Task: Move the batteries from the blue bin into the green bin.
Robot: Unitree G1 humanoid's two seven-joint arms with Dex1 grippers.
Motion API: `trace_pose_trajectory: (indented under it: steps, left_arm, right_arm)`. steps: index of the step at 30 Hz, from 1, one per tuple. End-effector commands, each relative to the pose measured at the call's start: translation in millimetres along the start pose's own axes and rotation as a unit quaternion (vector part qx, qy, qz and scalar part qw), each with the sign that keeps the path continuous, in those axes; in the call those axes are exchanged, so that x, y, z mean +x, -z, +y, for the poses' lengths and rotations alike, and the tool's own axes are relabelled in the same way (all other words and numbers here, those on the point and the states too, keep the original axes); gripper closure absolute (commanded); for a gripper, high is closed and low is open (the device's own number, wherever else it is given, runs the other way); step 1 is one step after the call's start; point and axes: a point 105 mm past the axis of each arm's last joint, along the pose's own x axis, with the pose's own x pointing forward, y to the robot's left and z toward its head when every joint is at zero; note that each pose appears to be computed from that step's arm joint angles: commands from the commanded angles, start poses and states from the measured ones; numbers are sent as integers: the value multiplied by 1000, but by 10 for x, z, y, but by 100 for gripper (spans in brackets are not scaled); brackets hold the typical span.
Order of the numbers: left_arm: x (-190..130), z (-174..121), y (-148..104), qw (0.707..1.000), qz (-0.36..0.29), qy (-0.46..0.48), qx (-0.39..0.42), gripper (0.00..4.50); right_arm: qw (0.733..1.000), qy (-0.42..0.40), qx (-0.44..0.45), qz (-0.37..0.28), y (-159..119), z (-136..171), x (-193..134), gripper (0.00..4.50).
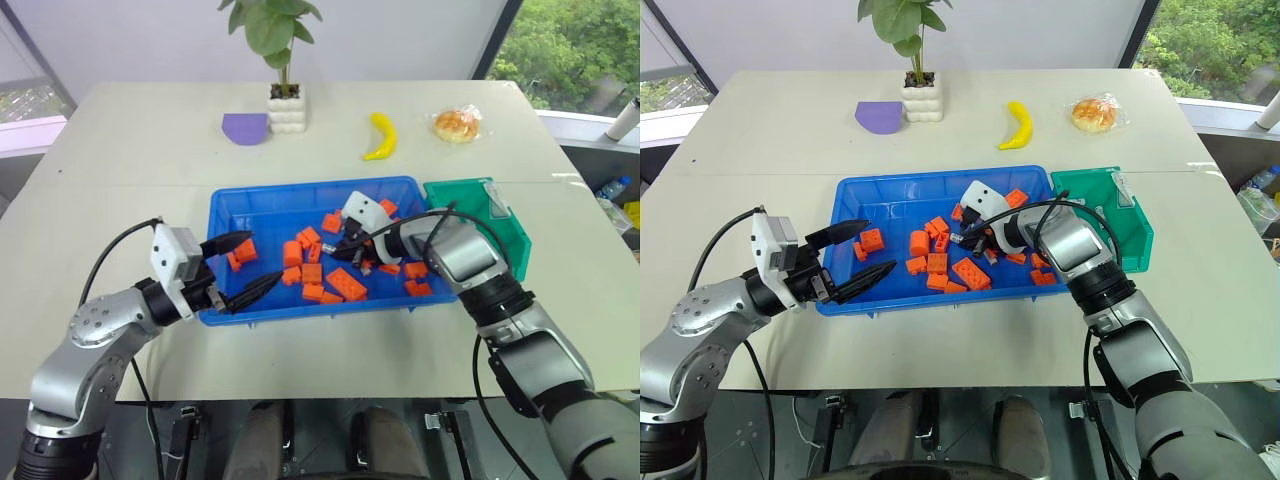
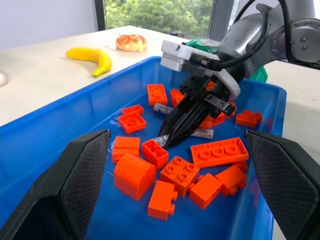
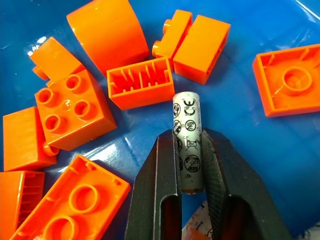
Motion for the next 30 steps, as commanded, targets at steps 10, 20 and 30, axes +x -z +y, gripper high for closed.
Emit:
trace_pose_trajectory:
  steps: [10, 20, 30]
  left_arm:
    - [60, 11, -255, 998, -44, 30, 15, 0]
    - [495, 112, -367, 991, -88, 100, 21, 0]
    - [741, 248, -283, 986, -87, 142, 10, 0]
  right_arm:
    - [983, 117, -78, -117, -1041, -390, -749, 440]
    - [957, 268, -37, -101, -748, -863, -1622, 440]
    - [942, 330, 26, -53, -113, -801, -1963, 440]
